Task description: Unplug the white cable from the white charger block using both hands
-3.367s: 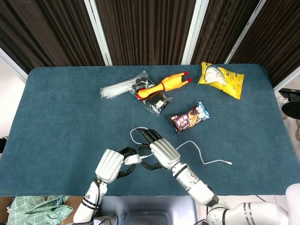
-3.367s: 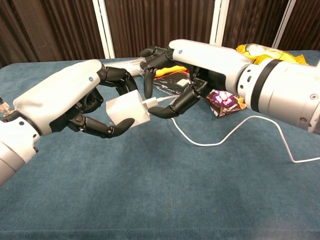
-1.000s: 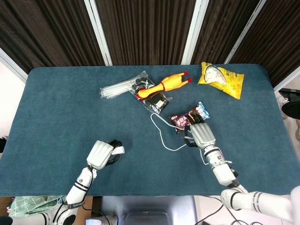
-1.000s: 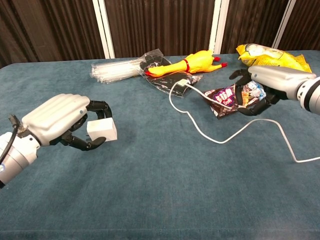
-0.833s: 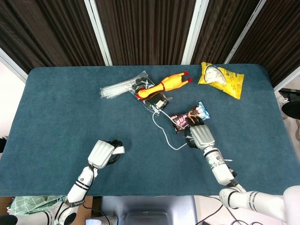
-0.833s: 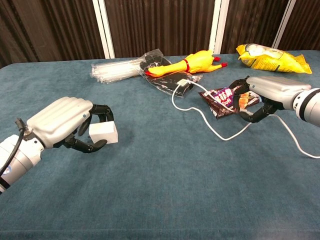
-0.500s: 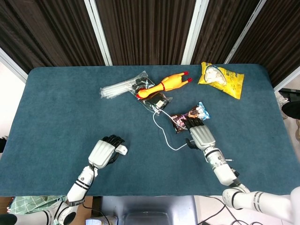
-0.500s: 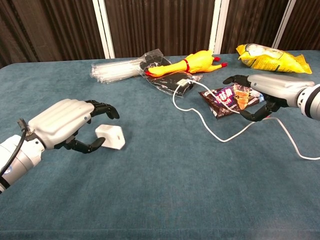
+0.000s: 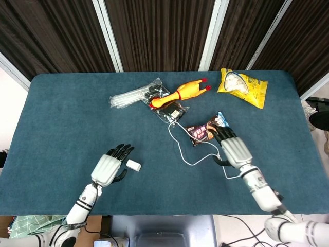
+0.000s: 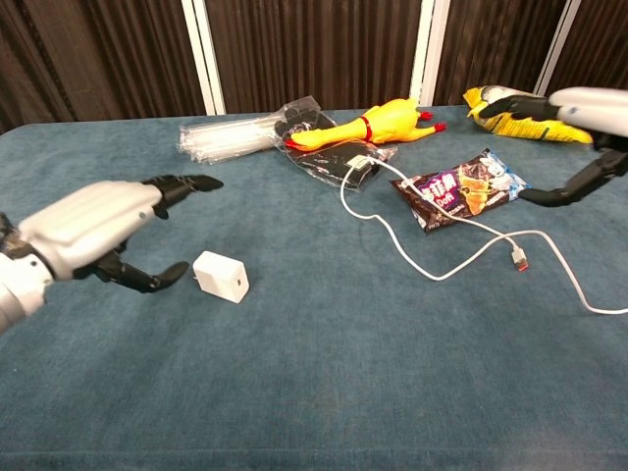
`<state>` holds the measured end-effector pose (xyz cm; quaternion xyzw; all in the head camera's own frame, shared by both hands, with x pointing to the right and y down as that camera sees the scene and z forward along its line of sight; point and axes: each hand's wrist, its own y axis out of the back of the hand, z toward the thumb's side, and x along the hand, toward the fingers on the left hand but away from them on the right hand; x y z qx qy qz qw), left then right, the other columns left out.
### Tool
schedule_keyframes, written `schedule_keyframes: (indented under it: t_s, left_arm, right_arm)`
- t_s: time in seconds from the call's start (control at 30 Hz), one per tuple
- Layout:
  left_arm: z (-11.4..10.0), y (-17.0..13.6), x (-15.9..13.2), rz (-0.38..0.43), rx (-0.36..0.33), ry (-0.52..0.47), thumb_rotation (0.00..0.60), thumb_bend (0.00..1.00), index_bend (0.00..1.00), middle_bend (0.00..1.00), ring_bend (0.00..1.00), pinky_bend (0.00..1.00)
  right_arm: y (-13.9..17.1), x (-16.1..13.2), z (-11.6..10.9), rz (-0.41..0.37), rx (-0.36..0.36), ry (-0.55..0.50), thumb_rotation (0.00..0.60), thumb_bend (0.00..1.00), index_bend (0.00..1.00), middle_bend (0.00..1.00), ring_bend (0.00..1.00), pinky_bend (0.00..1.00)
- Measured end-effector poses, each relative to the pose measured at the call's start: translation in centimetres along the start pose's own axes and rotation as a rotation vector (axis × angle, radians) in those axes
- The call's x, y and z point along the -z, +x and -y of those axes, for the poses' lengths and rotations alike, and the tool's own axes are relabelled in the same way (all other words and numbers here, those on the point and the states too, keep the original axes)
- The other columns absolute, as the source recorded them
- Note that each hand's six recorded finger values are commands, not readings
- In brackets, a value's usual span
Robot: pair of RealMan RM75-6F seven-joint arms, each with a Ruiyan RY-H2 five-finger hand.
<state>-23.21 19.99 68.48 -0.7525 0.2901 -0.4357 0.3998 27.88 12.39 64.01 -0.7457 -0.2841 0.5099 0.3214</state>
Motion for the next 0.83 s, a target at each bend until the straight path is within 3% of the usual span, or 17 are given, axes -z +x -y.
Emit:
schedule_keyframes:
  t_s: [0.23,0.4,0.57,0.67,0.83]
  left_arm:
    - [-4.6,-4.4,3.5,-0.019,-0.055,-0.083,0.600,0.41,0.00,0.02,0.01,0.14]
    - [-7.2,-10.4,8.3,-0.095,-0.043,-0.146,0.600,0.41,0.00,0.00,0.00,0.12]
    - [-7.8,-16.0,11.2,-0.198,-0.051,-0.251,0.600,0.41,0.00,0.00,0.00,0.12]
    - [-8.4,-18.0,11.9,-0.230,-0.053,-0.247,0.600,0.41,0.00,0.00,0.00,0.11]
    - [-10.0,-19.5,12.6,-0.235,-0.091,-0.189,0.600,0.41,0.00,0.00,0.00,0.11]
  right_arm:
    - [7.3,4.3,-3.4,0.086,0.070,0.065,0.600,0.34,0.00,0.00,0.00,0.00]
    - [13.9,7.9,-4.1,0.225,0.176,0.100,0.600,0.32,0.00,0.00,0.00,0.00]
    - [20.1,11.2,-3.8,0.381,0.288,0.128,0.600,0.26,0.00,0.00,0.00,0.00]
    - [21.2,12.1,-4.2,0.409,0.333,0.113,0.600,0.26,0.00,0.00,0.00,0.00]
    - [21.6,12.1,-4.3,0.397,0.342,0.079,0.600,0.26,0.00,0.00,0.00,0.00]
